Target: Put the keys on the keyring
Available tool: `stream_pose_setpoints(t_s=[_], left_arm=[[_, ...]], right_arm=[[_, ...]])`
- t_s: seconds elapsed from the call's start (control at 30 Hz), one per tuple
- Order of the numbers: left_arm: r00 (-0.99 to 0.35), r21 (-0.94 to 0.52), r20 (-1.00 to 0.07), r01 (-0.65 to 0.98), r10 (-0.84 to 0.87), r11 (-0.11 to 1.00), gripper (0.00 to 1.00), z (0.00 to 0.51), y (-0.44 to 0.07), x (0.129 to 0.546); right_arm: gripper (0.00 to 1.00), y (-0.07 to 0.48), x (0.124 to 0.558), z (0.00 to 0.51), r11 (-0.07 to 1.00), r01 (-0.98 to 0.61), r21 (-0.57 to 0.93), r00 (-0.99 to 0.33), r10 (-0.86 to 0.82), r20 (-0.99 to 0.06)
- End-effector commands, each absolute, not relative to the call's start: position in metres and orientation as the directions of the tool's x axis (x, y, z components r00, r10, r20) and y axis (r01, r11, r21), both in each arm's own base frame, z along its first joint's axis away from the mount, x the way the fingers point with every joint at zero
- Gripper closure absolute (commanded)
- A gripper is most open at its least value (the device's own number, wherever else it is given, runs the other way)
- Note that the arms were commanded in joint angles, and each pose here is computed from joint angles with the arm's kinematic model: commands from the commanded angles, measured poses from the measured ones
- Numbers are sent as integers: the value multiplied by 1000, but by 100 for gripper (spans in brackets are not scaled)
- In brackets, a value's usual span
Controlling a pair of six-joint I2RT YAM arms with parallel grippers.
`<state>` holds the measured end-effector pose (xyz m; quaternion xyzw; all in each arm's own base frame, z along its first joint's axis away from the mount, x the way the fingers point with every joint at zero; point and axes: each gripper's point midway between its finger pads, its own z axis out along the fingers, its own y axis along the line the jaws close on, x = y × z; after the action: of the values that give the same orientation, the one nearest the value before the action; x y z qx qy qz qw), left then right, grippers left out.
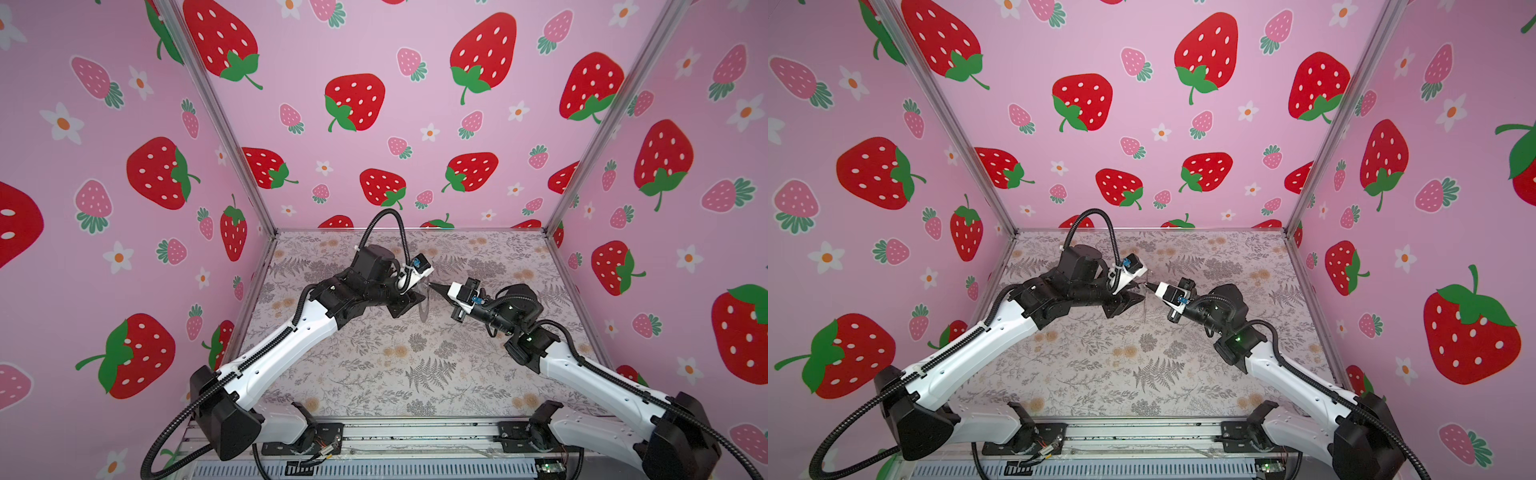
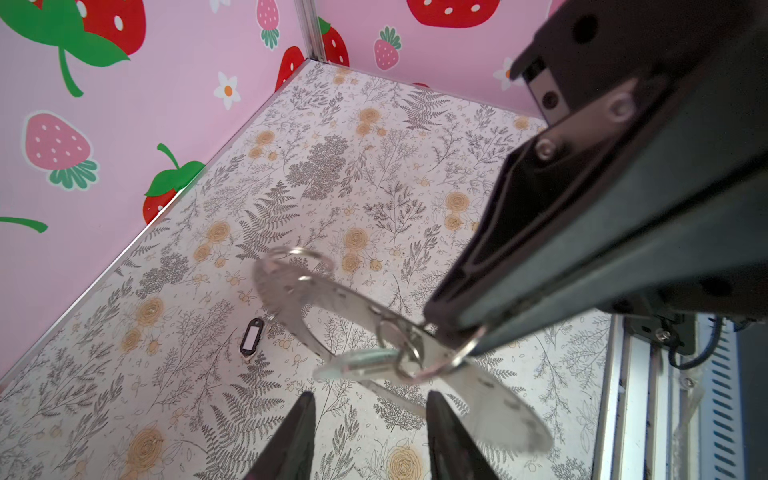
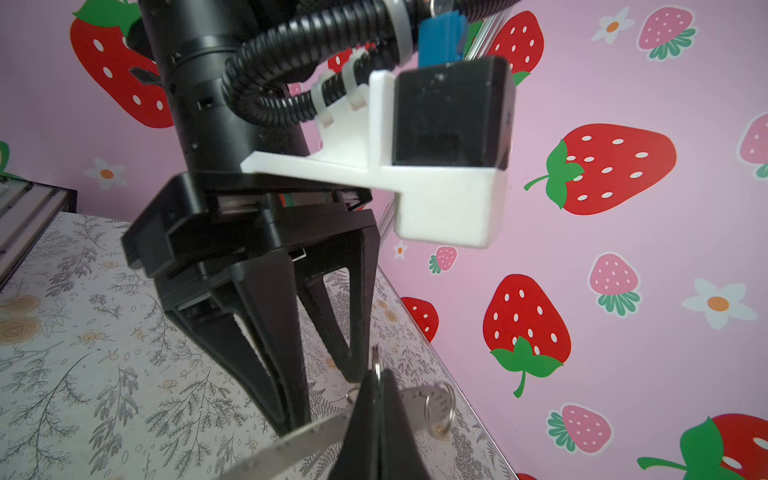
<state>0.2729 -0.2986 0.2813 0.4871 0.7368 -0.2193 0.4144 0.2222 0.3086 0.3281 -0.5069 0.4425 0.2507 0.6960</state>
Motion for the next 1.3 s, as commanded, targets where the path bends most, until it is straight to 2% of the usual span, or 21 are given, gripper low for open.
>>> stream_pose_setpoints(t_s=[0.0,0.37,0.53,0.8,1.1,1.27], left_arm=[[-128,74,-876,917,465,392,49,301,-307,266],[-125,107,-884,884,451,456,51,298,-304,281],[-122,113,-884,881,452,459,49,294,-305,284],[-19,129,-921,928,390,350,60,299,-314,265],[81,165,-933,962,350,216,59,303,-316,239],[95,176,-929,964,357,202,57,301,-312,240]], right_arm=[[100,307,218,342,373,-782,-500,519,-55,-853],[100,307,215,343,360,-788,-499,522,-39,-852],[100,306,210,345,348,-791,-503,531,-18,-847],[100,304,207,346,329,-801,-501,533,8,-846],[100,296,206,347,286,-824,-489,522,47,-852],[100,294,200,349,234,-836,-497,524,69,-849]])
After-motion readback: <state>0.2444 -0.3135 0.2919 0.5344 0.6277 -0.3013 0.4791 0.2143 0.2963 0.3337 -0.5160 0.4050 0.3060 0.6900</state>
